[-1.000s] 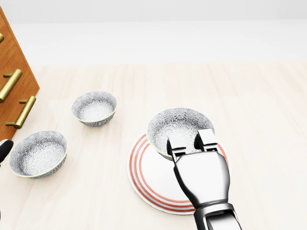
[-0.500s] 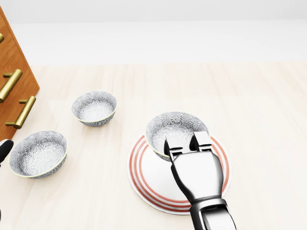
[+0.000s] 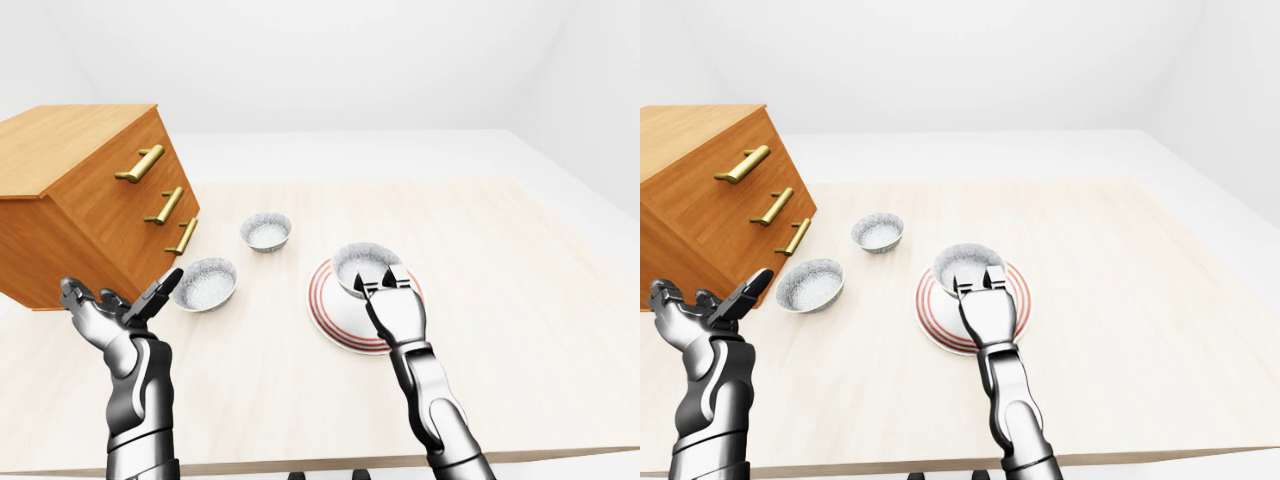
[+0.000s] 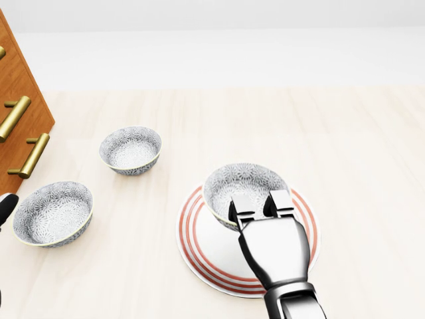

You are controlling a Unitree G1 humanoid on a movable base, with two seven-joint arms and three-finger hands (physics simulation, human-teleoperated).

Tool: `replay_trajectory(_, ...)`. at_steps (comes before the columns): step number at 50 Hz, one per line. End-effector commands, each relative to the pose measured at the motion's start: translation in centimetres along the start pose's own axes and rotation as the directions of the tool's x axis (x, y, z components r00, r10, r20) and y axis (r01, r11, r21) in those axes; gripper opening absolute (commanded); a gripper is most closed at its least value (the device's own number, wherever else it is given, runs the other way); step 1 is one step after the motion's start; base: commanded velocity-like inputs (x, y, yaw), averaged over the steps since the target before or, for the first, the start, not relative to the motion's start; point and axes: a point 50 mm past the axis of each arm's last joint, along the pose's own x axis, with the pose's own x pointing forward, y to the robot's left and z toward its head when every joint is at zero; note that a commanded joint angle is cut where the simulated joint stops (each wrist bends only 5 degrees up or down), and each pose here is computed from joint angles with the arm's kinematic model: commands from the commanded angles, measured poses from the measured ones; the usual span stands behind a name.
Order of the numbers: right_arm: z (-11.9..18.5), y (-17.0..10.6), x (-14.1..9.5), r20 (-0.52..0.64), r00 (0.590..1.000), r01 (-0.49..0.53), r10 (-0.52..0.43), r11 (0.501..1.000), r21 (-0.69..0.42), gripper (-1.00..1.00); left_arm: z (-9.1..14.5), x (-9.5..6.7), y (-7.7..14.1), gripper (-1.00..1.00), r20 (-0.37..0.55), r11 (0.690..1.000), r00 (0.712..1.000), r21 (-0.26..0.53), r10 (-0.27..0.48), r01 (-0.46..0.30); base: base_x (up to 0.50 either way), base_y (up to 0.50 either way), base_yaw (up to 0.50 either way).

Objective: Put the bowl at the front on the plate.

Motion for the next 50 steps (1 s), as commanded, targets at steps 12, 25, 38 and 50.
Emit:
replay_trajectory(12,-0.2,0.6,-0.1,0.001,1.0,0.017,-0.017,0.998,-0.054,-1.0,0.1,0.0,0.0,1.0,0.0,1.0,1.0,-0.001,0.001,-0.001,0.0,0.0,0.0)
replay_trajectory(25,0.0,0.4,0.0,0.006,1.0,0.027,-0.026,0.998,-0.051,1.0,-0.1,0.1,0.0,1.0,0.001,1.0,1.0,-0.002,0.004,-0.004,0.0,0.0,0.0)
replay_trajectory(38,0.1,0.0,0.0,0.008,0.999,0.032,-0.032,0.998,-0.056,1.0,0.0,0.0,0.0,1.0,0.001,1.0,1.0,-0.002,0.001,-0.001,0.0,0.0,0.0)
replay_trajectory(50,0.5,-2.3,0.1,0.019,0.998,0.058,-0.057,0.993,-0.099,1.0,0.1,0.0,0.0,1.0,0.0,1.0,1.0,-0.001,-0.001,0.001,0.0,0.0,0.0)
